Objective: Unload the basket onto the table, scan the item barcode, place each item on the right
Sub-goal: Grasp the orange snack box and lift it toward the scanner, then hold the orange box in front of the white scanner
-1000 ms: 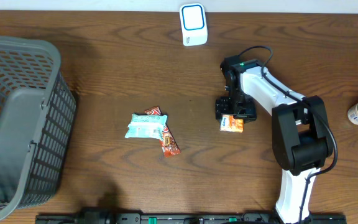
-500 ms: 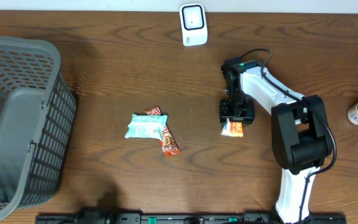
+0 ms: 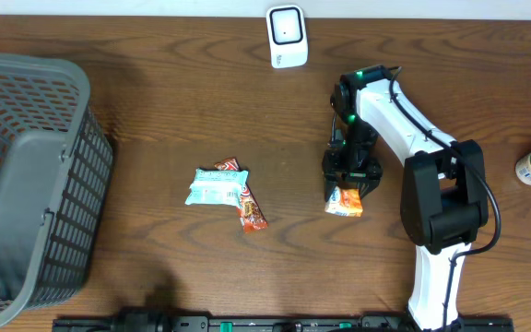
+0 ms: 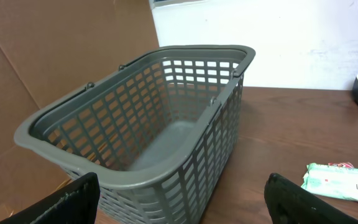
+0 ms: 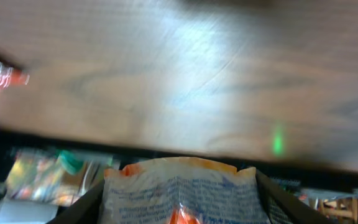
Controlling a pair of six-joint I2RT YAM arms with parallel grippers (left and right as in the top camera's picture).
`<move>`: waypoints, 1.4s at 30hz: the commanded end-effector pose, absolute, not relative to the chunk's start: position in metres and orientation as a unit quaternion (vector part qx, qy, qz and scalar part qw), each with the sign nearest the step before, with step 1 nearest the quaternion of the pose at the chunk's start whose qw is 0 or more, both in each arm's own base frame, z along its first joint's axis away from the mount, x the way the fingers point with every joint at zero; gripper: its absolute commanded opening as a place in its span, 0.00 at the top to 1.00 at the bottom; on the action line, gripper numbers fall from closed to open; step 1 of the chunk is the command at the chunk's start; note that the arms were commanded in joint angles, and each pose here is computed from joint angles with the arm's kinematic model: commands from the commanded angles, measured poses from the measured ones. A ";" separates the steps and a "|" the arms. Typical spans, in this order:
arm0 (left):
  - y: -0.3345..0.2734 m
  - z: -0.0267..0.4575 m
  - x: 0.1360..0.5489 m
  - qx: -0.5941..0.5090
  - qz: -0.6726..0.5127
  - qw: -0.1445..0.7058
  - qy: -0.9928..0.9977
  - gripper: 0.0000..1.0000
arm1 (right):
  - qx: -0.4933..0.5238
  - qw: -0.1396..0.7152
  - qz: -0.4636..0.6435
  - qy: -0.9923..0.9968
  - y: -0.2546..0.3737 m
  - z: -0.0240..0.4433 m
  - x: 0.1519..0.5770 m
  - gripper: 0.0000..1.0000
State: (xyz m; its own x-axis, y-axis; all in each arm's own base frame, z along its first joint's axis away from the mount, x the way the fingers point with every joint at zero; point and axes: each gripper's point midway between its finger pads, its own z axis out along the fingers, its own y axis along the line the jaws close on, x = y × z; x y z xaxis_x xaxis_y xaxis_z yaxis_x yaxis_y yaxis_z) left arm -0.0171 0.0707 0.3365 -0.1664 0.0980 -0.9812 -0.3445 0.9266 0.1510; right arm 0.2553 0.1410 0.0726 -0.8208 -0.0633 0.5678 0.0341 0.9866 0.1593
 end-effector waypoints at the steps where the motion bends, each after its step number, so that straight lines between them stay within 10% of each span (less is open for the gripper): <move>1: 0.069 0.337 -0.017 -0.072 0.173 0.641 0.744 0.15 | 0.027 0.317 -0.154 -0.936 0.159 0.086 0.251 0.41; 24: 0.069 0.337 -0.017 -0.072 0.173 0.642 0.744 0.15 | 0.021 0.306 -0.191 -0.932 0.172 0.087 0.256 0.44; 42: 0.069 0.337 -0.017 -0.072 0.172 0.641 0.744 0.15 | 0.060 -0.113 -0.285 -0.950 0.229 0.171 0.453 0.48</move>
State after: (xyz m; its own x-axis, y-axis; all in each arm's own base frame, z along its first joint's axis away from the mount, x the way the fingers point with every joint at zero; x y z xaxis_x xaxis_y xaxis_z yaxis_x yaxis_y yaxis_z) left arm -0.0171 0.0707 0.3363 -0.1671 0.0981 -0.9810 -0.3444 0.9266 0.1513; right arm 0.4253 0.2251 0.1443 -0.9870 -0.0900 -0.1330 -0.1467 0.8421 0.5190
